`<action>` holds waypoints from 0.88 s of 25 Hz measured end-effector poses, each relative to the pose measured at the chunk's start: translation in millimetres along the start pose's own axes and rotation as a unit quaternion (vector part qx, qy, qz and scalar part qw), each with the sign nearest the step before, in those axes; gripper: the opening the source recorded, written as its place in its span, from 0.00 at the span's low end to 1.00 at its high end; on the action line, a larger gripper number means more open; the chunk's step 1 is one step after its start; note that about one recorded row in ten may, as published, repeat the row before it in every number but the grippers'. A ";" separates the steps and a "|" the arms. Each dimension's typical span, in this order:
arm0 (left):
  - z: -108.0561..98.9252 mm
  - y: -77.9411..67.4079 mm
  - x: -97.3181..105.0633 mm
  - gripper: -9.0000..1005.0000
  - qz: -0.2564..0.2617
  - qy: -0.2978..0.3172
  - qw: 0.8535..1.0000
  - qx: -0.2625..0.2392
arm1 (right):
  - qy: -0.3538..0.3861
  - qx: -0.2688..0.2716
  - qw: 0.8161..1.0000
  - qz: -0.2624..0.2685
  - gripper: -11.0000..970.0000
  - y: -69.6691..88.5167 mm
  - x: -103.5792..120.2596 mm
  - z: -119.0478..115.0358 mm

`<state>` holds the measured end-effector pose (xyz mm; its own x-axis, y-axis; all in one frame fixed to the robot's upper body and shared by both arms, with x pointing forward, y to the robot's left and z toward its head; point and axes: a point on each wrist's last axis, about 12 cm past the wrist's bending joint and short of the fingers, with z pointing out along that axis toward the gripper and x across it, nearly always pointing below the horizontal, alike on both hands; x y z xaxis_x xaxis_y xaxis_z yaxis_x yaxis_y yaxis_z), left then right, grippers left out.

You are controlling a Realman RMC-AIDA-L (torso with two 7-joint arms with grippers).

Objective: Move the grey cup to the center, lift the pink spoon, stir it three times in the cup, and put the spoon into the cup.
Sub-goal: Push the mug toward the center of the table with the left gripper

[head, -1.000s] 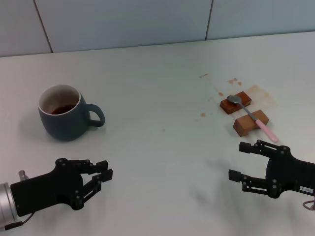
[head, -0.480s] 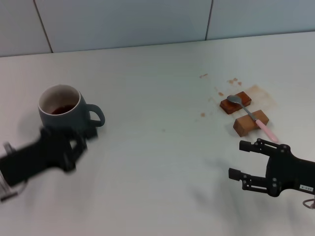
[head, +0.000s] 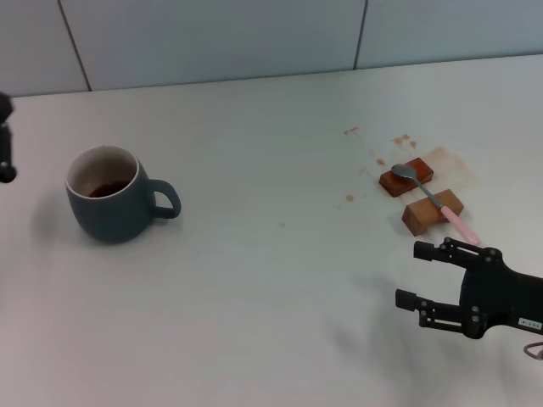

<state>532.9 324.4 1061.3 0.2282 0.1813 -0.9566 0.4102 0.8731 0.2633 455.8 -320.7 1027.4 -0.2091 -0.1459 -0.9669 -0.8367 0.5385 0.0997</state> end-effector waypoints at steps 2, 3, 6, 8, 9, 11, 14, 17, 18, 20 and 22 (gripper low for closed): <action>-2.6 0.4 10.8 0.01 0.078 0.035 0.996 -0.035 | 0.000 0.001 1.000 0.000 0.82 -0.1 0.2 -0.7; -2.7 -0.3 12.9 0.01 0.096 0.042 0.994 -0.039 | 0.000 0.001 1.000 0.000 0.82 -0.1 0.2 -1.1; -1.6 -7.2 24.9 0.01 0.195 0.086 0.975 -0.055 | 0.000 0.002 1.000 0.001 0.82 0.0 0.2 -1.3; -0.5 -9.4 28.4 0.01 0.224 0.101 0.968 -0.056 | -0.001 0.001 1.000 0.004 0.82 0.1 0.2 -1.3; 0.6 -11.1 31.9 0.01 0.250 0.117 0.959 -0.055 | -0.001 0.001 1.000 0.006 0.82 0.1 0.1 -1.3; 2.5 -14.4 36.2 0.01 0.283 0.136 0.948 -0.048 | -0.001 0.001 1.000 0.009 0.82 -0.2 -0.2 -1.4; 5.2 -19.4 42.0 0.01 0.318 0.161 0.934 -0.033 | -0.001 0.000 1.000 0.010 0.82 -1.0 -0.9 -1.4; 8.5 -22.7 46.6 0.01 0.330 0.181 0.926 -0.017 | -0.001 0.000 1.000 0.009 0.82 -1.2 -1.2 -1.0; 9.6 -24.5 48.6 0.01 0.332 0.188 0.924 -0.006 | 0.000 0.000 1.000 0.009 0.82 -1.2 -1.2 -1.0; 11.1 -27.5 50.6 0.01 0.336 0.193 0.922 0.012 | 0.000 -0.001 1.000 0.009 0.82 -1.2 -1.2 -0.9; 12.7 -31.1 50.9 0.01 0.338 0.190 0.921 0.025 | -0.001 -0.002 1.000 0.009 0.82 -1.0 -1.5 -0.9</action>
<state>543.0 300.7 1006.0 0.1236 0.8298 -0.5442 0.3298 0.4829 0.8112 456.4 -321.7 1028.9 -0.2235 -0.1335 -0.9655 -0.8344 0.5382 0.1188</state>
